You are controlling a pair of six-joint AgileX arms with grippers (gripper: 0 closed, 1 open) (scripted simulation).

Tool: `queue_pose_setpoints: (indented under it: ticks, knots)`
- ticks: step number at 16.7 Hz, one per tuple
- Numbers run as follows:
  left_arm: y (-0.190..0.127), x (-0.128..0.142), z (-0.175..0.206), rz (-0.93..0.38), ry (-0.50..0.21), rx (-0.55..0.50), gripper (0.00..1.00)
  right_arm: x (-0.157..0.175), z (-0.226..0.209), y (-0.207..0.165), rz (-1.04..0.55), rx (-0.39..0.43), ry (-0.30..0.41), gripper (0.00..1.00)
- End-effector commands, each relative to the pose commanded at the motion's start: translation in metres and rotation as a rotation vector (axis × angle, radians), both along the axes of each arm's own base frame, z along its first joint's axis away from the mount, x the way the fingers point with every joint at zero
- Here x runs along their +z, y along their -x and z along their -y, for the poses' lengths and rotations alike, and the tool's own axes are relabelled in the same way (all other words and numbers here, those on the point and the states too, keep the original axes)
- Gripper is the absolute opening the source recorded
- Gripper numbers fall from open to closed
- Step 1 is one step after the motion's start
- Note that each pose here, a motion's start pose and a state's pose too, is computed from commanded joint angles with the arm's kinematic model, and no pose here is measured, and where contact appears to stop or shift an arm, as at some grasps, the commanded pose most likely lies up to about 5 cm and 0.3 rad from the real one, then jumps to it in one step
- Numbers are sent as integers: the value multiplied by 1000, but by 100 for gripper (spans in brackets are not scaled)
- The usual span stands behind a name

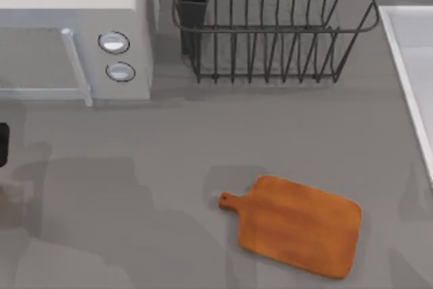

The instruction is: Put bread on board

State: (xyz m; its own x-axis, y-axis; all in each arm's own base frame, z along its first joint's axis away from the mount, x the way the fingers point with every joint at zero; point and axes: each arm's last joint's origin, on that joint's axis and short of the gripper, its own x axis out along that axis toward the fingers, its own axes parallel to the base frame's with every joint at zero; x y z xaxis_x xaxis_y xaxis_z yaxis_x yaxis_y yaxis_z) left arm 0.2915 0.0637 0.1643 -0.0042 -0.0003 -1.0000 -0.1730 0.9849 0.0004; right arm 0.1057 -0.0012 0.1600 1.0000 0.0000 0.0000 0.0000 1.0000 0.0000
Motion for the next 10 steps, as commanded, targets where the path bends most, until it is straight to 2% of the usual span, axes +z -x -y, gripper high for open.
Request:
queue_pose_setpoints:
  ticks: [5, 10]
  knots:
    - [0, -45, 0, 9, -2, 0, 100, 0, 0, 0, 0, 0, 0, 100]
    - [1, -50, 0, 4, -1, -1, 100, 0, 0, 0, 0, 0, 0, 100]
